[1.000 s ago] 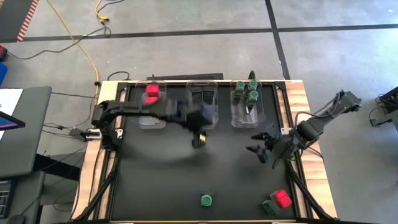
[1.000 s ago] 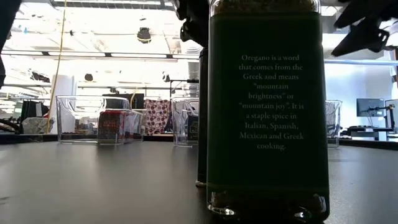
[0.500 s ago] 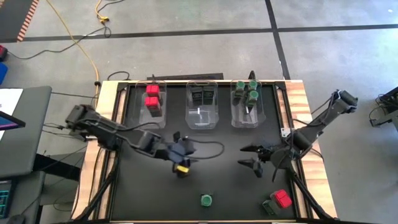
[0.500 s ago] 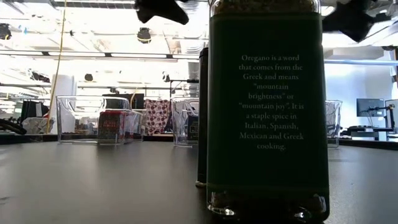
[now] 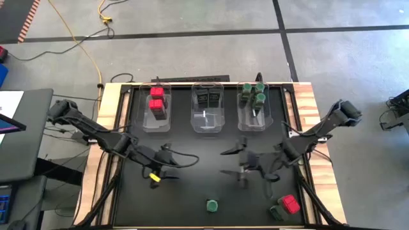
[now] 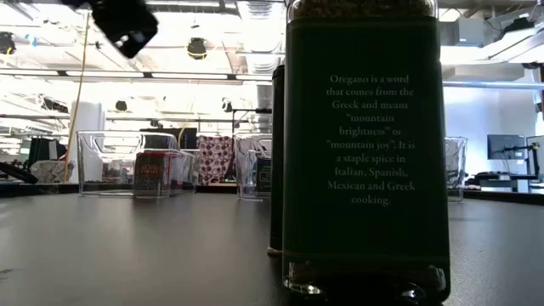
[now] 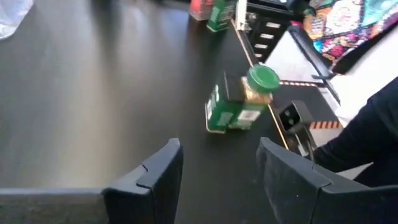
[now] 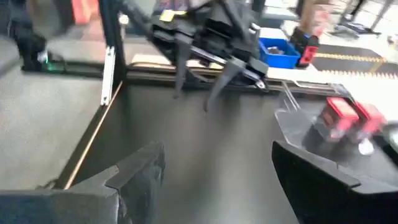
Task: Sort spices by type
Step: Put the green seasoning bottle into the right transparent bin
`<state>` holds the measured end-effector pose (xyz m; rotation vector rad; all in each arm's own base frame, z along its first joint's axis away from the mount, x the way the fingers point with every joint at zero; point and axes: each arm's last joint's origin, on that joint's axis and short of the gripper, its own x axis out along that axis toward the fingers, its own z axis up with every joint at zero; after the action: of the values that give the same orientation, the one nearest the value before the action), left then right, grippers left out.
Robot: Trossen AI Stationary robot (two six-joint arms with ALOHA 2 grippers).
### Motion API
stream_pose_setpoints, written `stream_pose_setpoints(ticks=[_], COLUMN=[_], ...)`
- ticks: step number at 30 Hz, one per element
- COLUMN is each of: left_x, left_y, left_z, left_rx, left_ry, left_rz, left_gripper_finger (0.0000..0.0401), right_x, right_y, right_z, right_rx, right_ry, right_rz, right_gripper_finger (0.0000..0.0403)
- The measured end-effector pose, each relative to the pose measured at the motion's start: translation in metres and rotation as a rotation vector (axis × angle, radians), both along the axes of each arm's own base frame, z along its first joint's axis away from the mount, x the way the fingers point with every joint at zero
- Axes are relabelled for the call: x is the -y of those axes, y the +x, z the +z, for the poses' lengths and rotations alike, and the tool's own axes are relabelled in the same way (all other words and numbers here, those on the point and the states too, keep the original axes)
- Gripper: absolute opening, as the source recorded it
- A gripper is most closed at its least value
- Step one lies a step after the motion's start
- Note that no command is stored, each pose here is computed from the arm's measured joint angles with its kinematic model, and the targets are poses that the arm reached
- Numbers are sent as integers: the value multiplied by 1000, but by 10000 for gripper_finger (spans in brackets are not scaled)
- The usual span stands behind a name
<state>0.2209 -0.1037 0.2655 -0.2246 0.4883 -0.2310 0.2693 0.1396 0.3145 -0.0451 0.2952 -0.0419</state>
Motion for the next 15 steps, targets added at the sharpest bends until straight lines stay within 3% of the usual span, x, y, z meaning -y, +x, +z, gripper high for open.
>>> stream_pose_setpoints(ticks=[8,15], left_x=[-12,-13], left_y=[-40,-48], left_z=[-23,-34], left_rx=[-66,-165], left_ry=[15,-13], left_rz=[-23,-57], left_gripper_finger=[194,194], right_x=[-24,-48], right_y=[71,99], right_z=[28,25], right_rx=[-333,-514], right_ry=[-261,-659], right_rz=[242,497], right_gripper_finger=[322,322])
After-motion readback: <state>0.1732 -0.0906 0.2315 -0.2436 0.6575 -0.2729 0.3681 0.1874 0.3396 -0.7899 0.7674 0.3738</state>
